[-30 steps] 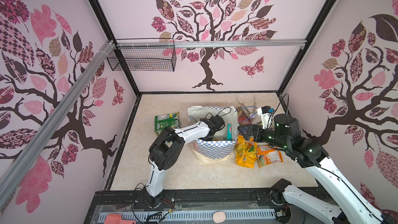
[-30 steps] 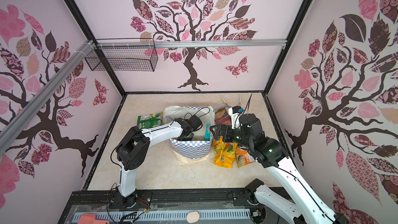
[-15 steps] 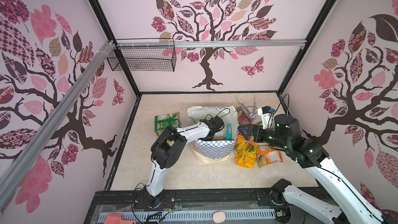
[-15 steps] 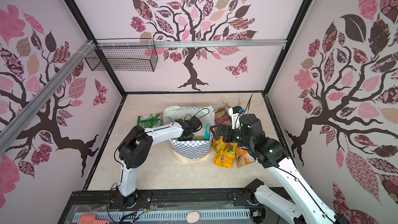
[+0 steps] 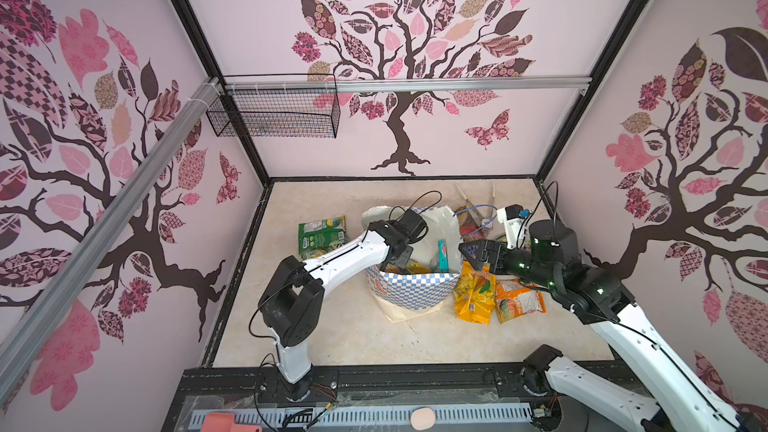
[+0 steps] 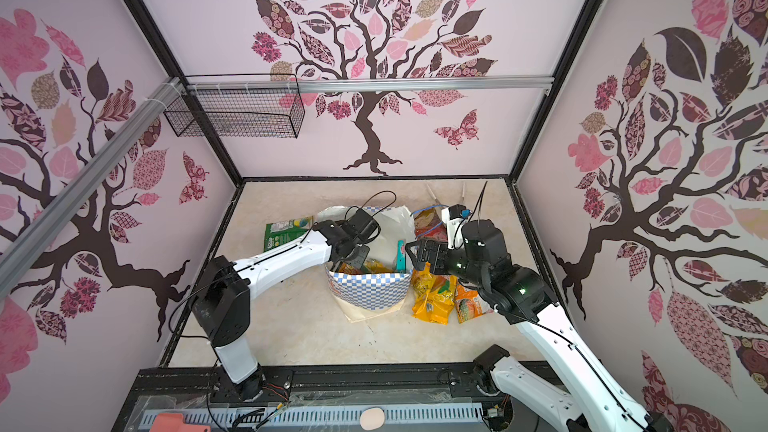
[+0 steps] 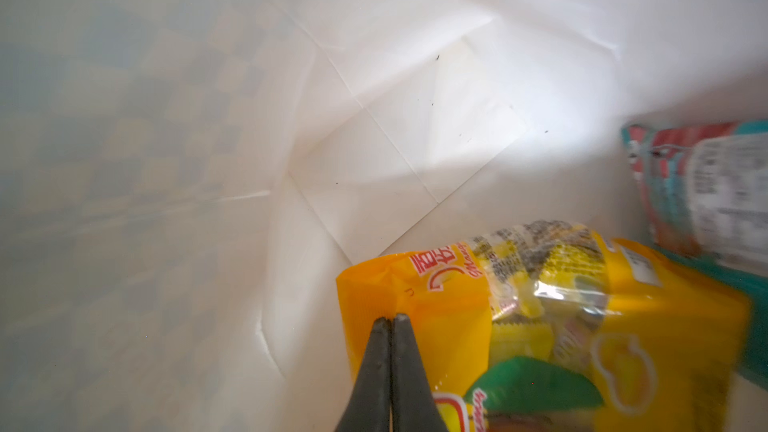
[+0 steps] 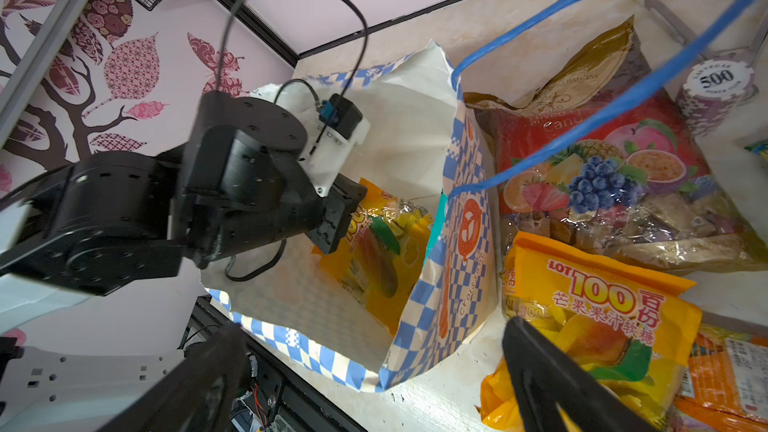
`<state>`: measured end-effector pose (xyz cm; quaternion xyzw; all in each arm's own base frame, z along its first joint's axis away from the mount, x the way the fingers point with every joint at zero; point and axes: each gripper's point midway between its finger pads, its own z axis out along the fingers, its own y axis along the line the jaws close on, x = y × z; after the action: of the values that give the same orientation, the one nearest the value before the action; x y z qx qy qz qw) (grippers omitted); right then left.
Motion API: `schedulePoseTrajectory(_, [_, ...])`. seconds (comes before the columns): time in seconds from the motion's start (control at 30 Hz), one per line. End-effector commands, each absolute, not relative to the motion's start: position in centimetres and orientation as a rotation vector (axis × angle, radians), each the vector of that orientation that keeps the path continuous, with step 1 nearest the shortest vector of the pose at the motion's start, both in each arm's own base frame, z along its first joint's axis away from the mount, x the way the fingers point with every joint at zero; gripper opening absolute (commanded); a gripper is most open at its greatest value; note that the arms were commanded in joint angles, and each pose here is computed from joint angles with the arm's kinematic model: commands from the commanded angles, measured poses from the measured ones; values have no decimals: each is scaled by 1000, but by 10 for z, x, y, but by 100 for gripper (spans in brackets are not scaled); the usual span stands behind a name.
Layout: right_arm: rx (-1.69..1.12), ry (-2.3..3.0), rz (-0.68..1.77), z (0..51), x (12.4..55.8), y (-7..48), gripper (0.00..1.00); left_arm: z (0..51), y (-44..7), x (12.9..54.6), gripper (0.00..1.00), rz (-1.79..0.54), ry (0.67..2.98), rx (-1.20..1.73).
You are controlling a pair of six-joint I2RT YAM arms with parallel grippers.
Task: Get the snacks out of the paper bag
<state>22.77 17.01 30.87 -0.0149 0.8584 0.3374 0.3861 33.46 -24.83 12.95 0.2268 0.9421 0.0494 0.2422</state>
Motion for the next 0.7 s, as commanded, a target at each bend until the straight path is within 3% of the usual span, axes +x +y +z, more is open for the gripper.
schedulePoseTrajectory(0.0, [-43, 2189, 865, 308, 225, 171, 100, 170, -256, 339, 0, 38, 2480, 595])
schedulePoseTrajectory(0.37, [-47, 2194, 870, 304, 226, 173, 100, 187, -237, 331, 0, 72, 2492, 522])
schedulePoseTrajectory(0.67, [-43, 2192, 871, 304, 227, 173, 100, 275, -277, 320, 0, -372, 2275, 527])
